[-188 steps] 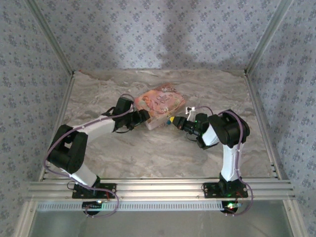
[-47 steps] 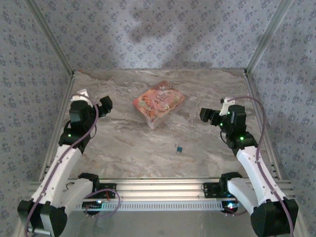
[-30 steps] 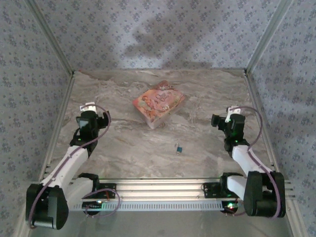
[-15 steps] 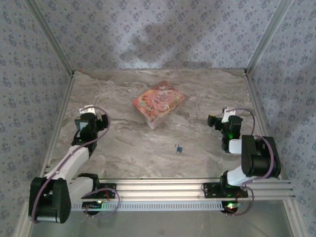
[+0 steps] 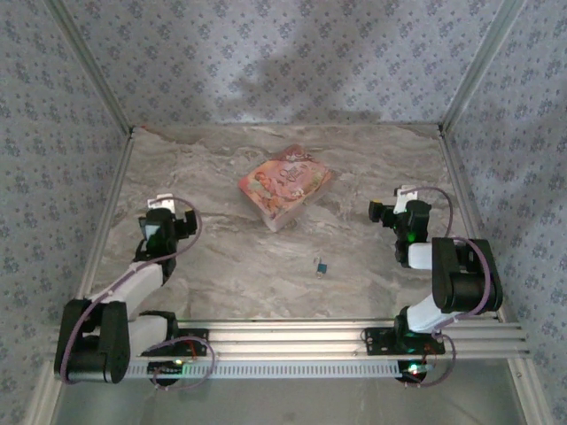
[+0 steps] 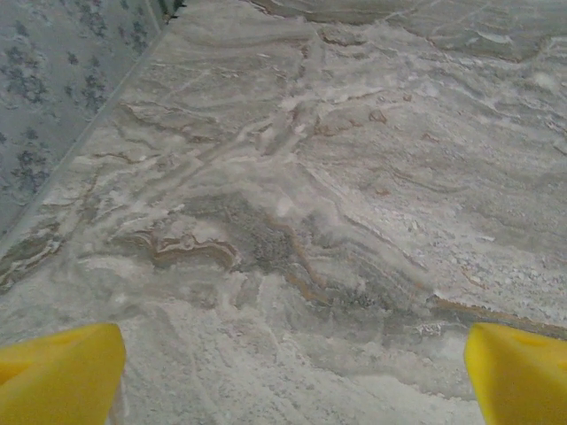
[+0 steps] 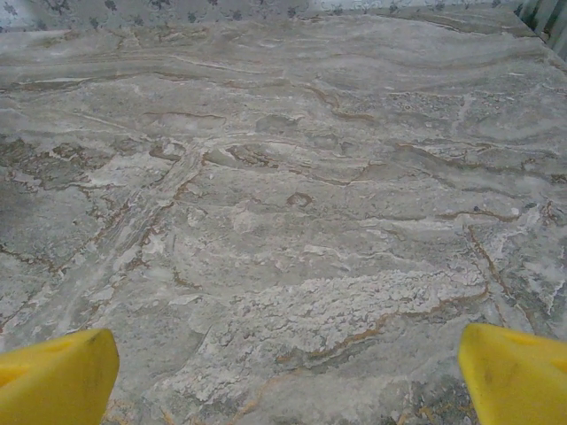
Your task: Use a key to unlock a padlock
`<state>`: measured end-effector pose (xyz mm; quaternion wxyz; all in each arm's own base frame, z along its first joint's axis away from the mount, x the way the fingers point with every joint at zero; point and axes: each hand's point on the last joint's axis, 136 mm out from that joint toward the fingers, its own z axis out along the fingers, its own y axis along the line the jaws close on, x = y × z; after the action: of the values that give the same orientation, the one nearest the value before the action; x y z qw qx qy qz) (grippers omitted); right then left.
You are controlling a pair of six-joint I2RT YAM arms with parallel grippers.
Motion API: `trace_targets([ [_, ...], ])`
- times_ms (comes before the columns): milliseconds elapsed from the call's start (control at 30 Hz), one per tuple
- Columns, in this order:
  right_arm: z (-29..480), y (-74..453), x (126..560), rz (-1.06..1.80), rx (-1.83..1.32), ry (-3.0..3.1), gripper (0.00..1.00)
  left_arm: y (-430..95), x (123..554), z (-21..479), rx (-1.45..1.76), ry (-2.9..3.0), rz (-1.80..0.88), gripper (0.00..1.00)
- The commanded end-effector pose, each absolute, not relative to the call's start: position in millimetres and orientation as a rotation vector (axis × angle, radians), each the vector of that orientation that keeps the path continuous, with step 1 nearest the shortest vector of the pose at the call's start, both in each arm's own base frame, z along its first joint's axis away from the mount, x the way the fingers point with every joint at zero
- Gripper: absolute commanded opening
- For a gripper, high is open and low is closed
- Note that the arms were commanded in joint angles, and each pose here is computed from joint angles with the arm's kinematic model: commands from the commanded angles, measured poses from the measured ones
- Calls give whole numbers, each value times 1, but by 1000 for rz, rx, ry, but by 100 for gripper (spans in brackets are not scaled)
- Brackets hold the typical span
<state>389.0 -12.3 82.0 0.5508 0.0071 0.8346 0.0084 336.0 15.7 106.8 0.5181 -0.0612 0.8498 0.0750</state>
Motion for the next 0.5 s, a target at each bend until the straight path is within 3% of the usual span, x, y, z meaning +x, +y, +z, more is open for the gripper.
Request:
trace_targets([
  [0,83,-13,391,-14,2,1976,100,9,348,119,-93,1964,141,98],
  [467,83,-13,391,-34,1,1978,100,-21,374,118,114,1886,36,98],
])
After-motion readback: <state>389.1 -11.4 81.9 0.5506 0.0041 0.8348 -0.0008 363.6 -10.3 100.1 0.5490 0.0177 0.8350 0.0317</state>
